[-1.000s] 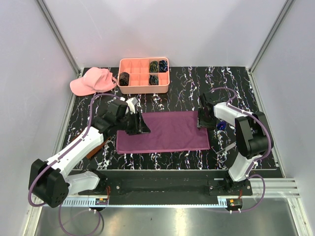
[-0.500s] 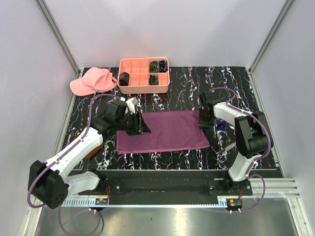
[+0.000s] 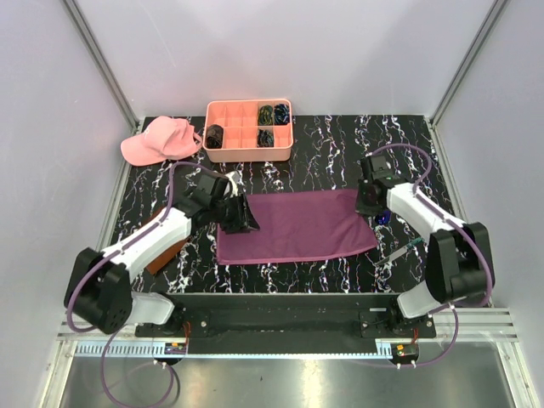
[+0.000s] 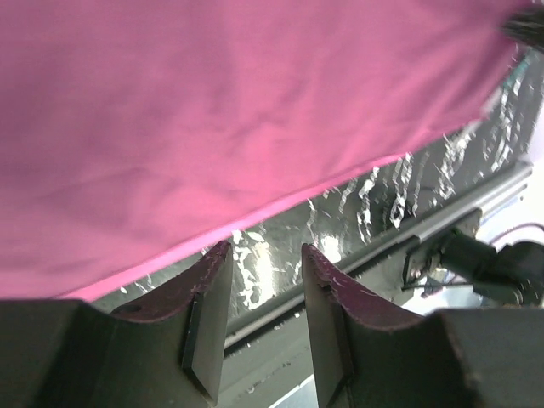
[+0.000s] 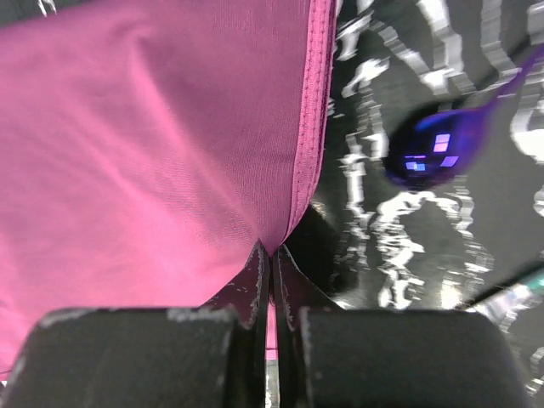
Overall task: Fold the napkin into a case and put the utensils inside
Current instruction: Fold the rectangle-folded napkin at the center of the board.
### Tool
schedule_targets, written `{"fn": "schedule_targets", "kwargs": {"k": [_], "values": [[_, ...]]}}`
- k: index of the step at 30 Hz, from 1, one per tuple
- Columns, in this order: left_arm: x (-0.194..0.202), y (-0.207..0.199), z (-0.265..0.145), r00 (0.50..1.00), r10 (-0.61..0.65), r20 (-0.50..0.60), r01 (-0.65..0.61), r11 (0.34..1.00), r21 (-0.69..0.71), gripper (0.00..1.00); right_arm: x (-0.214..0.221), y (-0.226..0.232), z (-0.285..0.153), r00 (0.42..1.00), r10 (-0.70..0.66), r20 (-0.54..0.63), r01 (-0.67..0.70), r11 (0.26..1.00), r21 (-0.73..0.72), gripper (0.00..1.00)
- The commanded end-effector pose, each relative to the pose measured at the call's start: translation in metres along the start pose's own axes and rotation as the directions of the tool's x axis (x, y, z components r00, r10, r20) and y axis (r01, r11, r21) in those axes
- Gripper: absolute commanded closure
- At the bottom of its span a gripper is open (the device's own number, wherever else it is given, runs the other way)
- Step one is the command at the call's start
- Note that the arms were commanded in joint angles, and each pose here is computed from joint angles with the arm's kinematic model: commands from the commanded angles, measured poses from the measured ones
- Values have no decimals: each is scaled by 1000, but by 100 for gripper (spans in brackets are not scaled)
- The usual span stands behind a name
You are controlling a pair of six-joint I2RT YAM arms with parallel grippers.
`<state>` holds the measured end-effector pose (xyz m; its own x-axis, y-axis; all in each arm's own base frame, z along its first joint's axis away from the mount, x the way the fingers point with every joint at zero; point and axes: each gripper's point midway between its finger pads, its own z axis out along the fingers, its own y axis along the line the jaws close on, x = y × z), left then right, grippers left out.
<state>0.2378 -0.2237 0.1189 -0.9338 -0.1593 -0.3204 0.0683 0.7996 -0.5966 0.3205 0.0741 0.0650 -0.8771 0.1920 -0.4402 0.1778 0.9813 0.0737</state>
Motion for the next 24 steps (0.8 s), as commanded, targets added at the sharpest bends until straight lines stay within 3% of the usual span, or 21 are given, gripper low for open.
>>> {"fn": "schedule_targets", "kwargs": {"k": [1, 5, 12, 21, 24], "values": [[-39, -10, 4, 995, -8, 99, 7, 1000, 17, 60, -18, -17, -26, 996, -28, 86, 23, 998, 61, 100], [-41, 7, 19, 994, -32, 105, 35, 999, -27, 61, -25, -20, -38, 993, -57, 108, 50, 996, 69, 100], [-22, 35, 39, 994, -80, 80, 85, 994, -70, 66, -34, 8, -59, 988, -73, 137, 79, 996, -39, 100], [-12, 79, 16, 978, -106, 181, 134, 979, -151, 67, -17, 106, -72, 976, -183, 119, 202, 964, -171, 100], [0, 94, 19, 977, -139, 162, 166, 971, -172, 69, -5, 140, -70, 975, -201, 92, 217, 949, -228, 100]]}}
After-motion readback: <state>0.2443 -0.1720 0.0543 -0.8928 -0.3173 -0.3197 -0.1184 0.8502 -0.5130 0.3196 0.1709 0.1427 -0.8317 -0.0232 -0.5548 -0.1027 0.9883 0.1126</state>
